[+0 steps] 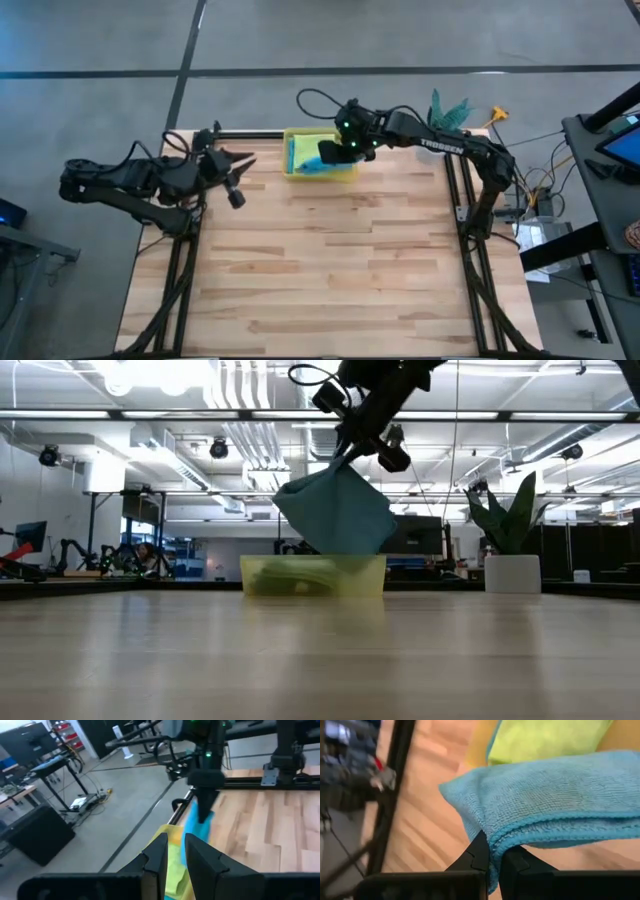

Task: Fold microfiber towels
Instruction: Stack the blue microfiber cloth on the green microfiber cloth in the yellow bin

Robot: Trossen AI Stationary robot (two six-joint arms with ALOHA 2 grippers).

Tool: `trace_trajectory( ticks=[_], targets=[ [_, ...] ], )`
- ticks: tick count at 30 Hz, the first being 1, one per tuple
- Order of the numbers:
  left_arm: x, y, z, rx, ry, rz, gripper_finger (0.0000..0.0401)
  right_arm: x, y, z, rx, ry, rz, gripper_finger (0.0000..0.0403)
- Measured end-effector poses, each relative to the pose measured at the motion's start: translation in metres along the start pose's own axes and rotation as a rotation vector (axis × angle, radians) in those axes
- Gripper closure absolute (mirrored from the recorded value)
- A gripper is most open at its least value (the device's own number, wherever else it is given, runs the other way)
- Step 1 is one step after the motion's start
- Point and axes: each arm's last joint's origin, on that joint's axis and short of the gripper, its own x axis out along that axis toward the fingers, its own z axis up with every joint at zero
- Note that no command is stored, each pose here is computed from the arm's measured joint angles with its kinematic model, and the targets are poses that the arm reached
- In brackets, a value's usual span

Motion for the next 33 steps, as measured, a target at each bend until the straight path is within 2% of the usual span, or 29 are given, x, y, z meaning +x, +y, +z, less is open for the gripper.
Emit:
trace_trajectory(
  ticks=[4, 9, 16, 20, 23, 26, 29, 33],
  targets=[
    [0.004, -0.002, 0.005, 0.005, 0.009, 0.028, 0.0349, 0.0, -0.003, -0.002, -0.055, 0.042, -0.016, 0.0393],
    [0.007, -0.002, 0.015, 0.004, 0.008, 0.097, 0.0349, -0.005, -0.005, -0.005, -0.062, 0.103, -0.027, 0.0393],
    [0.007, 0.003, 0.028, -0.021, -0.006, 0.171, 0.0349, -0.052, 0.017, 0.003, -0.197, 0.062, -0.03, 0.0392],
    [0.008, 0.006, 0.031, -0.031, -0.007, 0.189, 0.0349, -0.072, 0.018, 0.014, -0.25, 0.003, -0.066, 0.0392],
    [0.01, 0.006, 0.031, -0.027, 0.0, 0.197, 0.0349, -0.06, 0.005, 0.026, -0.274, 0.043, -0.135, 0.0392],
    [0.012, 0.005, 0.031, -0.023, 0.005, 0.199, 0.0349, -0.033, -0.007, 0.037, -0.292, 0.144, -0.118, 0.0392],
    [0.012, 0.004, 0.03, 0.001, 0.009, 0.2, 0.0349, -0.016, -0.008, 0.042, -0.295, 0.254, -0.078, 0.0392],
    [0.008, 0.01, 0.033, 0.019, 0.005, 0.267, 0.0349, -0.009, -0.005, 0.041, -0.343, 0.367, -0.126, 0.0392]
  ],
)
